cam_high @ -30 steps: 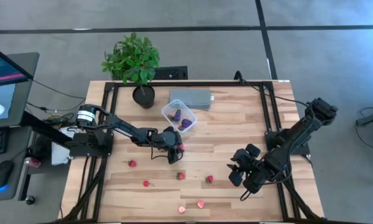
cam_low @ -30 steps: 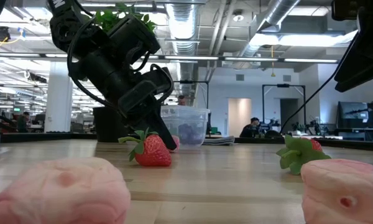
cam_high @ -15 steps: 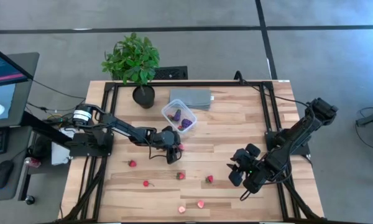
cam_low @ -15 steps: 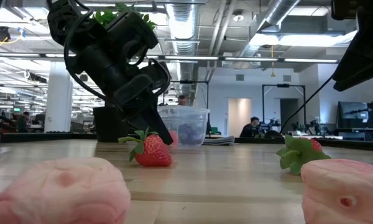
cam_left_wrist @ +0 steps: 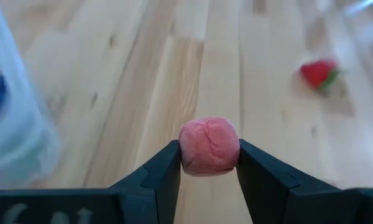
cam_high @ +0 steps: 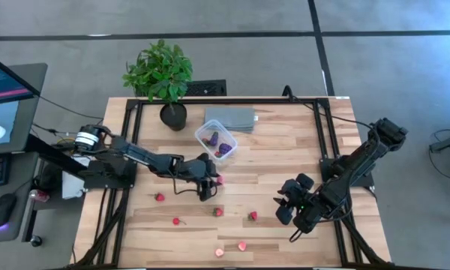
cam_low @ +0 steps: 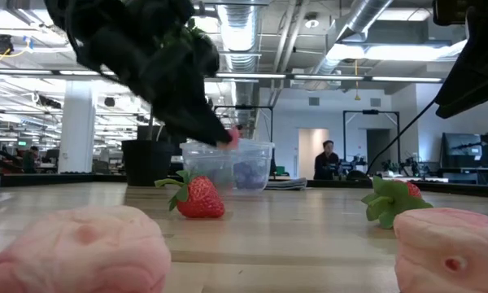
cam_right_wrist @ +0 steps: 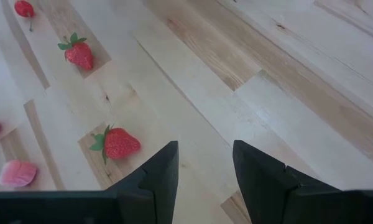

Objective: Pick and placing Produce into tupperware
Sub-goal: Put the pink peach into the transparent bin, then put the red strawberry into the transparent bin

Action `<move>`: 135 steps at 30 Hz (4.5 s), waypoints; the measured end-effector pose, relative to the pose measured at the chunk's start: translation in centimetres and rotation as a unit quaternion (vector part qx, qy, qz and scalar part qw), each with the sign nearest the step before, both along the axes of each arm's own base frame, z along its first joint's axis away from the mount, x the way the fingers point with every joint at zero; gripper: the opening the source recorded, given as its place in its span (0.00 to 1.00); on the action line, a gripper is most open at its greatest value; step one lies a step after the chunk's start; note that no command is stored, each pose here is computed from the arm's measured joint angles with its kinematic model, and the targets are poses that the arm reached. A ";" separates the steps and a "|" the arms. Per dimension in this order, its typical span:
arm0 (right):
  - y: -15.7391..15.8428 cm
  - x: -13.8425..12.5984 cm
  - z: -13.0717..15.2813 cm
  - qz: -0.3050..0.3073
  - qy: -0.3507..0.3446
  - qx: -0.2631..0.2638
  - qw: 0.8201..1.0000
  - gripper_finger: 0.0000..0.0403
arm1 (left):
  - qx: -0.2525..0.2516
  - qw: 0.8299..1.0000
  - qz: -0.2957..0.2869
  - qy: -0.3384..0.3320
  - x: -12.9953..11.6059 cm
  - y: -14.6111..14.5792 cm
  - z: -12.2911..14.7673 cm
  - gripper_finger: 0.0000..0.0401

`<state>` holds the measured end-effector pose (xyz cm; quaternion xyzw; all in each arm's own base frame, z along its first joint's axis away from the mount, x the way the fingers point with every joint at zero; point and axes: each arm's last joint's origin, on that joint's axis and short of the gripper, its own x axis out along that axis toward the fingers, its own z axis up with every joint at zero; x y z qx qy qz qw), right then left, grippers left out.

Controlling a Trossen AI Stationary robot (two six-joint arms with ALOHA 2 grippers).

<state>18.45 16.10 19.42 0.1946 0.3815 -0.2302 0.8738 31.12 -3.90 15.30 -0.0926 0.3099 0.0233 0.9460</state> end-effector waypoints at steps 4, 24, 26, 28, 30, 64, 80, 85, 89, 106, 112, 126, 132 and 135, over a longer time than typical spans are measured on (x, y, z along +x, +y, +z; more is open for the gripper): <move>0.0 0.0 0.0 0.000 0.000 0.000 1.000 0.43 | 0.031 0.999 0.020 -0.031 -0.8 0.1 2.5 0.34; -0.3 0.4 0.0 -0.007 -0.003 -0.001 1.000 0.43 | 0.063 0.986 0.153 -0.014 -2.9 8.6 5.0 0.34; -0.3 0.4 0.0 -0.007 -0.003 -0.001 1.000 0.43 | 0.056 0.984 0.167 -0.015 -3.0 9.4 5.0 0.34; -0.3 0.4 0.0 -0.005 -0.002 -0.004 1.000 0.43 | 0.050 0.983 0.177 -0.013 -3.1 10.0 5.0 0.34; -0.5 0.5 0.0 -0.002 0.000 -0.008 1.000 0.43 | 0.047 0.982 0.183 -0.012 -3.0 10.6 5.3 0.34; -1.3 1.2 0.0 -0.006 0.006 -0.022 1.000 0.43 | 0.045 0.983 0.178 0.027 -0.7 12.8 4.1 0.48; -1.3 1.2 0.0 -0.003 0.009 -0.025 1.000 0.43 | 0.042 0.998 0.039 -0.003 -4.7 8.6 10.0 0.53; -1.5 1.2 0.0 -0.007 0.010 -0.029 1.000 0.43 | 0.046 0.999 -0.007 -0.026 -6.7 5.7 11.7 0.53; -1.6 1.3 0.0 -0.009 0.011 -0.029 0.999 0.43 | 0.033 0.999 -0.015 0.017 -8.0 3.7 11.2 0.53; -2.2 1.8 0.0 0.004 0.020 -0.046 0.999 0.43 | 0.020 0.968 -0.061 0.243 -13.3 -2.5 8.8 0.53; -2.7 2.2 0.0 0.009 0.026 -0.058 0.998 0.43 | 0.028 0.957 -0.093 0.274 -14.5 -4.0 8.5 0.53; -3.7 3.1 0.1 0.005 0.027 -0.068 0.997 0.43 | 0.077 0.934 -0.153 0.313 -14.4 -6.1 6.9 0.53; -3.7 3.0 0.1 0.005 0.027 -0.067 0.997 0.43 | 0.099 0.908 -0.179 0.365 -13.5 -6.9 5.0 0.53; -3.7 3.0 0.1 0.005 0.027 -0.067 0.997 0.43 | 0.113 0.896 -0.188 0.386 -13.2 -7.1 4.0 0.53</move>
